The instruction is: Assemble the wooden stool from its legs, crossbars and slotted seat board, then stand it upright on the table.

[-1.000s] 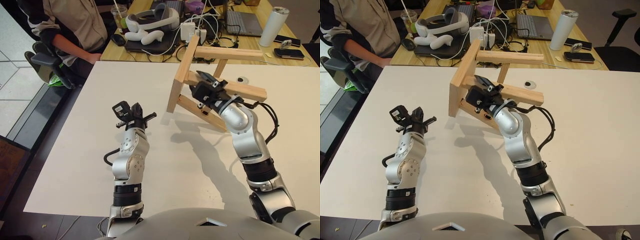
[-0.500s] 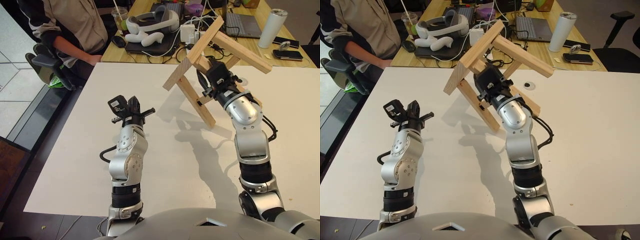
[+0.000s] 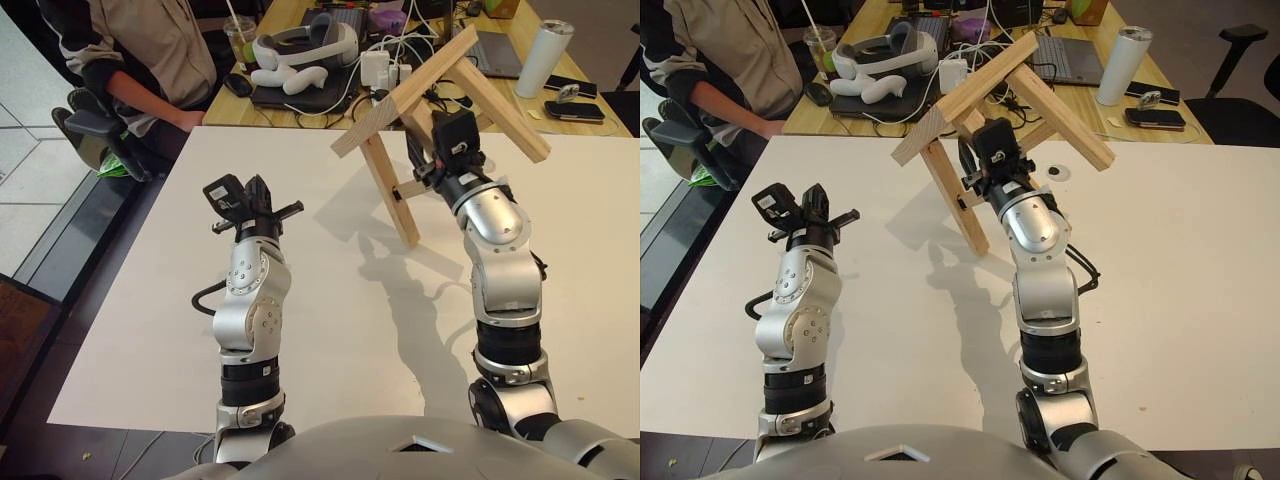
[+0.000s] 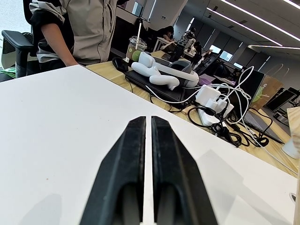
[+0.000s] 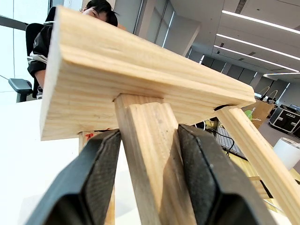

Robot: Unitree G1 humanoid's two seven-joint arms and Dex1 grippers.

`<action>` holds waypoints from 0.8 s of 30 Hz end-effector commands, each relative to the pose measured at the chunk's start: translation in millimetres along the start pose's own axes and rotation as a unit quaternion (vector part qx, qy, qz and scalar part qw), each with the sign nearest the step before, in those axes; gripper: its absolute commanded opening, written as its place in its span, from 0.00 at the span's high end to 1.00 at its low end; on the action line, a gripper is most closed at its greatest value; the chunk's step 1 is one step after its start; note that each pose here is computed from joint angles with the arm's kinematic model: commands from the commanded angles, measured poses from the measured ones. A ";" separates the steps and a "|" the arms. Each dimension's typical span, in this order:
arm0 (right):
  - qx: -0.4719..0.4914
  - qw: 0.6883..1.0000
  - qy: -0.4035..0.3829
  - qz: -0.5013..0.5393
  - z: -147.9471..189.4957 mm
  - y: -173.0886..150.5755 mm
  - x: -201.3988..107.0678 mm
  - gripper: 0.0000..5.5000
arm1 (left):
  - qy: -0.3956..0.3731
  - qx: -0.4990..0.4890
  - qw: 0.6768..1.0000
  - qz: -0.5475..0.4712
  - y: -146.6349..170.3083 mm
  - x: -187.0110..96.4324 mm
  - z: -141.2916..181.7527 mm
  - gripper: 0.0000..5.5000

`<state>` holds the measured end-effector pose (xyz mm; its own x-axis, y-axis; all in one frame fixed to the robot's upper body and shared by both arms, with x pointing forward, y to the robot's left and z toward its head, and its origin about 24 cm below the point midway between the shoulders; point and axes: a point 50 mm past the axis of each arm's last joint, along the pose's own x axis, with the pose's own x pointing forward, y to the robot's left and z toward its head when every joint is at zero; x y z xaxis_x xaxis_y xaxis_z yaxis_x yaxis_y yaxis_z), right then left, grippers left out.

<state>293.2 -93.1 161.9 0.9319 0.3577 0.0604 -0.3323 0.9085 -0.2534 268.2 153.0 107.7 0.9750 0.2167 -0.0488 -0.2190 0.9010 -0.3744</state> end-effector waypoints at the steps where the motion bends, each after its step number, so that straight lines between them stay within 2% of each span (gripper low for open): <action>1: 0.079 0.992 0.096 0.007 -35.2 5.8 -6.4 0.64 | -0.012 -0.012 1.000 0.001 -5.4 2.5 7.6 0.97; 9: 0.110 0.985 0.131 -0.006 -41.9 -2.6 -19.8 0.64 | -0.020 -0.013 1.000 0.011 -1.7 3.1 11.6 0.97; 18: 0.161 0.966 0.198 -0.044 -57.1 -21.9 -48.3 0.65 | -0.033 -0.013 0.999 0.026 3.8 2.7 16.9 0.97; 24: 0.197 0.950 0.238 -0.051 -61.2 -22.7 -61.9 0.79 | -0.038 -0.015 0.999 0.032 5.5 2.1 18.9 0.97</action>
<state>254.8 -149.8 101.4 0.8936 0.2078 -0.3979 -0.1801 0.9779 0.1062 268.0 169.0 120.2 0.9551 0.2964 -0.0023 -0.2747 0.8823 -0.3822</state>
